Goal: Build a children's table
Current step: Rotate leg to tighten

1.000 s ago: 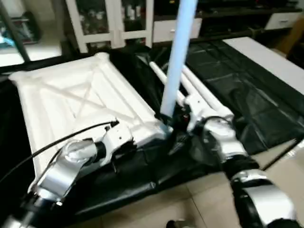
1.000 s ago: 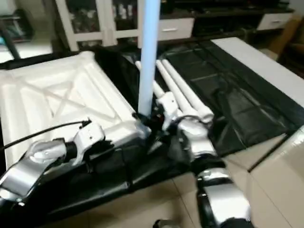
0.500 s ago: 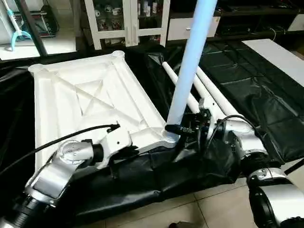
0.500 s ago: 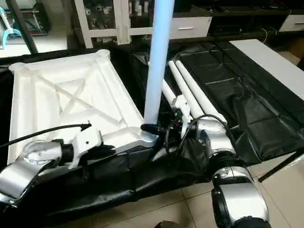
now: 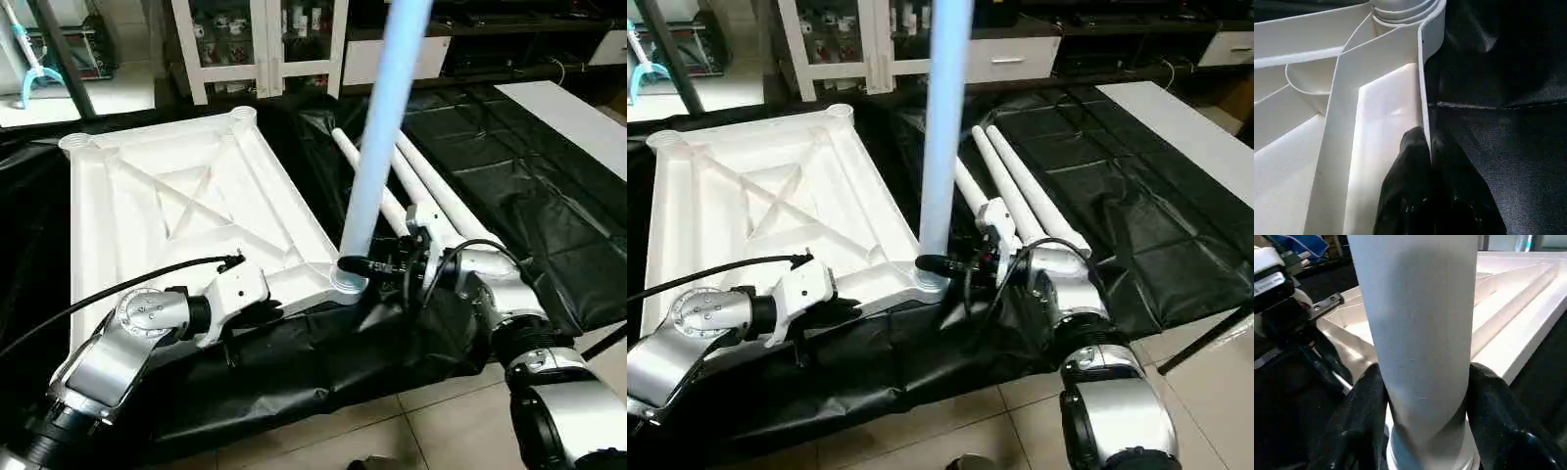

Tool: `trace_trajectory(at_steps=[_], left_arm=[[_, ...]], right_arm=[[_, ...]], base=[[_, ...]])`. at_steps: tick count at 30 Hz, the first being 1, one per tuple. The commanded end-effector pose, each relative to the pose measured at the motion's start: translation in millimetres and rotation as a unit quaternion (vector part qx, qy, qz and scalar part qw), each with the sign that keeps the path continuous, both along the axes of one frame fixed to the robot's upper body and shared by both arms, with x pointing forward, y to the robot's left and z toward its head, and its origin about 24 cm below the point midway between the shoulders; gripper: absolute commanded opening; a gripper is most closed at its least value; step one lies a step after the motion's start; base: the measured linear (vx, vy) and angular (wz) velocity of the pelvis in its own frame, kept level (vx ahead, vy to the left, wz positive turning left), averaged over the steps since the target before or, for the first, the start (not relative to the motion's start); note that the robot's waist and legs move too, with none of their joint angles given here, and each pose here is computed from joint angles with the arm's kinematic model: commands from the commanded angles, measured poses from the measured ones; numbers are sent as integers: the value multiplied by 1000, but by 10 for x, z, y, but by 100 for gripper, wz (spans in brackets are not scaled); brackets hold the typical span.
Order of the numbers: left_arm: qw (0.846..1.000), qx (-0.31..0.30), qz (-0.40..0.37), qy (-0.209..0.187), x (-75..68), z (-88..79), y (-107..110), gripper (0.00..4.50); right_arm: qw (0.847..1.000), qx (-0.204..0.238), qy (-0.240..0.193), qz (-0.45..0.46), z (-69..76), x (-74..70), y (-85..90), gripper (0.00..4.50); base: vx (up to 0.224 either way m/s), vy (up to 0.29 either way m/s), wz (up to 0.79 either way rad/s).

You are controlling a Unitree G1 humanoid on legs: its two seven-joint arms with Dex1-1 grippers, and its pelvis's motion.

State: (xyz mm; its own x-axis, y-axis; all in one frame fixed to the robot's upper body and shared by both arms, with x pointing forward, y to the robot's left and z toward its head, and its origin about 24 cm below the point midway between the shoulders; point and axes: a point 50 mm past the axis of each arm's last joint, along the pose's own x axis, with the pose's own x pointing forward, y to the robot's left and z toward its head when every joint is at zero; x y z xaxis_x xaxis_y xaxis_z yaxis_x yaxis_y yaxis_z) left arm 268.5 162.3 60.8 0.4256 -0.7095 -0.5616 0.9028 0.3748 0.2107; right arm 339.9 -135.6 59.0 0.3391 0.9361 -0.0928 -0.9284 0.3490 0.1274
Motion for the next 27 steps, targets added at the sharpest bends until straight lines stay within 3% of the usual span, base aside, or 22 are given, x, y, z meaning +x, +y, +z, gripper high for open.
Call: trace_trajectory(at_steps=[1,3,7,8,9,12,14,15,16,17,18,20,21,23,27], left_arm=[[998,29,12,45,-68,-189,37,0],[998,25,25,44,-41,-186,-3,0],[992,23,121,33,119,-178,-158,0],[982,13,186,27,212,-170,-233,0],[982,13,186,27,212,-170,-233,0],[978,-6,204,35,253,-159,-421,0],[981,-17,192,36,258,-143,-558,0],[981,-17,192,36,258,-143,-558,0],[985,-13,169,31,242,-138,-561,0],[985,-12,168,30,241,-138,-558,0],[986,-2,163,28,229,-148,-467,0],[985,8,169,29,220,-161,-373,0],[986,11,162,22,212,-157,-338,0],[987,21,158,27,175,-174,-213,0],[994,23,100,27,70,-161,-46,0]], right_arm=[[996,-23,0,-87,-70,54,-60,195],[992,-33,4,-120,-122,67,-11,193],[961,-63,35,-268,-308,123,168,190],[942,-63,52,-326,-361,137,252,190],[942,-63,52,-326,-361,137,252,189],[924,-38,83,-373,-409,121,464,189],[931,-28,82,-354,-400,79,710,189],[931,-28,82,-354,-400,79,710,189],[946,-19,54,-318,-320,71,842,189],[947,-18,52,-315,-313,71,847,189],[958,-10,23,-285,-238,79,858,189],[967,-2,2,-255,-186,79,836,189],[971,1,-8,-239,-165,76,812,224],[977,10,-21,-214,-122,85,693,259],[980,4,-47,-192,-42,128,414,285]], base=[[0,0,0],[0,0,0],[0,0,0],[0,0,0],[0,0,0],[0,0,0],[0,0,0],[0,0,0],[0,0,0],[0,0,0],[0,0,0],[0,0,0],[0,0,0],[0,0,0],[0,0,0]])
